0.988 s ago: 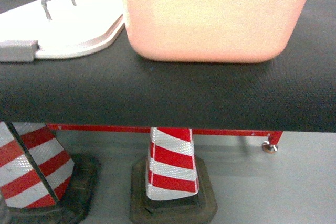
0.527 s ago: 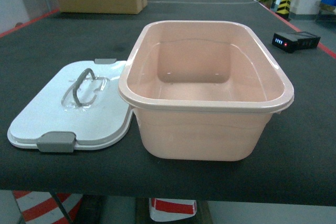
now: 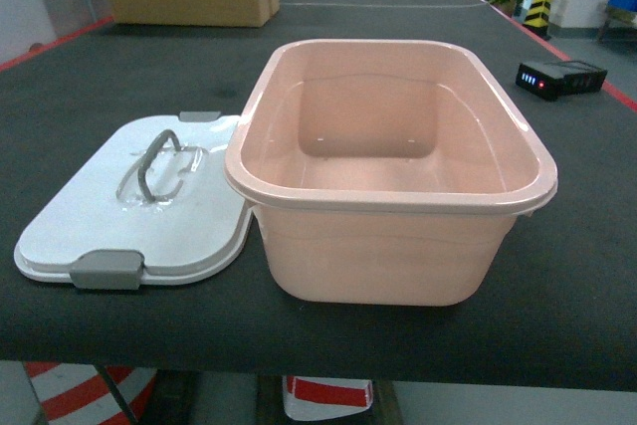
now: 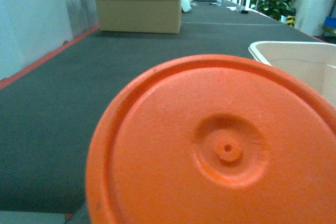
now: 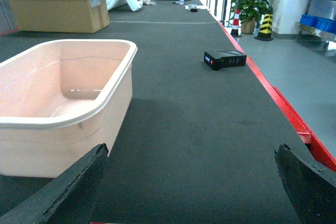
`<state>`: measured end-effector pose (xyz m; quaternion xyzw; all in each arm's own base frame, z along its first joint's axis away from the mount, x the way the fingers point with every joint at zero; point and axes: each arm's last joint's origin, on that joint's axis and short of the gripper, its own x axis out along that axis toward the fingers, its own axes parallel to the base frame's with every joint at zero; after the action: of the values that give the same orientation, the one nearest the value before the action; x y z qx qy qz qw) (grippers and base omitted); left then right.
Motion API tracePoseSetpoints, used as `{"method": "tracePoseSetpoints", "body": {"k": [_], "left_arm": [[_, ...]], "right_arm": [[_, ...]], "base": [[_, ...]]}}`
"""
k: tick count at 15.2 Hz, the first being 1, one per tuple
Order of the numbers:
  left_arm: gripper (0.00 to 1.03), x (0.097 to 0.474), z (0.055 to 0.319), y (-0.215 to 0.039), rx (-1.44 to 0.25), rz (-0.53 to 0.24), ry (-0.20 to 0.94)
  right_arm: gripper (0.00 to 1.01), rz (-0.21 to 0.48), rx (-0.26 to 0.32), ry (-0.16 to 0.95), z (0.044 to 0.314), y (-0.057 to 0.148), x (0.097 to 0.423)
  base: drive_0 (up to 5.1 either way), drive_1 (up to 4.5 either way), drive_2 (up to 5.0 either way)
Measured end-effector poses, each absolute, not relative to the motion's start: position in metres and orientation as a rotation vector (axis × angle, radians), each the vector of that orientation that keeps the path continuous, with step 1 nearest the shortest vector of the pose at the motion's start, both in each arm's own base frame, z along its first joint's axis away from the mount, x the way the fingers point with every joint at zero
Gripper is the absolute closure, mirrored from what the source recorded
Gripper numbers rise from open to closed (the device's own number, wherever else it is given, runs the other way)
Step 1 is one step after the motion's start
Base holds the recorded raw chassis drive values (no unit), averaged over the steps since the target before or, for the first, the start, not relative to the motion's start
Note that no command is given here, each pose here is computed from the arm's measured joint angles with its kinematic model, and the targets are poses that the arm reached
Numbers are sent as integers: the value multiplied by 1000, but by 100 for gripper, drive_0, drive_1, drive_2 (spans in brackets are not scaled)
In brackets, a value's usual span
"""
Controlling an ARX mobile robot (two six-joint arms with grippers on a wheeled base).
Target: Pick capacitor and pack into box
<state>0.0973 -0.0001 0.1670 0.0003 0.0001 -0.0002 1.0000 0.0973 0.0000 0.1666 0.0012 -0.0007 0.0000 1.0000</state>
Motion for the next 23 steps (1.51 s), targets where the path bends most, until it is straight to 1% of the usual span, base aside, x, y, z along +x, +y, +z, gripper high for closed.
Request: {"method": "tracePoseSetpoints", "body": {"k": [8, 9, 10, 11, 12, 13, 14, 15, 16, 17, 18, 19, 20, 21, 22, 23], "left_arm": [[59, 97, 167, 0, 1, 1, 0], [59, 101, 171, -3, 8, 125, -23], [59, 108, 175, -9, 10, 248, -8], [59, 117, 173, -14, 36, 350, 15], [59, 130, 175, -12, 43, 493, 19], [59, 148, 187, -14, 31, 513, -10], [59, 176, 209, -23, 15, 445, -74], [59, 200, 223, -32, 9, 394, -106], [59, 224, 231, -40, 16, 354, -111], [59, 254, 233, -53, 41, 298, -83], [59, 278, 230, -65, 64, 254, -34], [59, 296, 227, -76, 77, 214, -13], [59, 371, 227, -134, 77, 38, 44], [59, 403, 228, -185, 68, -72, 44], [59, 408, 227, -204, 68, -111, 48], [59, 409, 224, -230, 60, -174, 55]], "right_arm": [[3, 0, 2, -2, 167, 0, 97], [3, 0, 3, -2, 167, 0, 97], [3, 0, 2, -1, 167, 0, 97], [3, 0, 2, -2, 167, 0, 97], [3, -1, 3, -2, 167, 0, 97], [3, 0, 3, -1, 167, 0, 97], [3, 0, 3, -2, 167, 0, 97], [3, 0, 3, -2, 167, 0, 97], [3, 0, 3, -2, 167, 0, 97], [3, 0, 2, -2, 167, 0, 97], [3, 0, 3, -2, 167, 0, 97], [3, 0, 3, -2, 167, 0, 97], [3, 0, 3, -2, 167, 0, 97], [3, 0, 2, -2, 167, 0, 97], [3, 0, 3, -2, 167, 0, 97], [3, 0, 3, -2, 167, 0, 97]], "base": [[0, 0, 0], [0, 0, 0], [0, 0, 0], [0, 0, 0], [0, 0, 0], [0, 0, 0], [0, 0, 0], [0, 0, 0], [0, 0, 0], [0, 0, 0], [0, 0, 0], [0, 0, 0], [0, 0, 0], [0, 0, 0], [0, 0, 0], [0, 0, 0]]}}
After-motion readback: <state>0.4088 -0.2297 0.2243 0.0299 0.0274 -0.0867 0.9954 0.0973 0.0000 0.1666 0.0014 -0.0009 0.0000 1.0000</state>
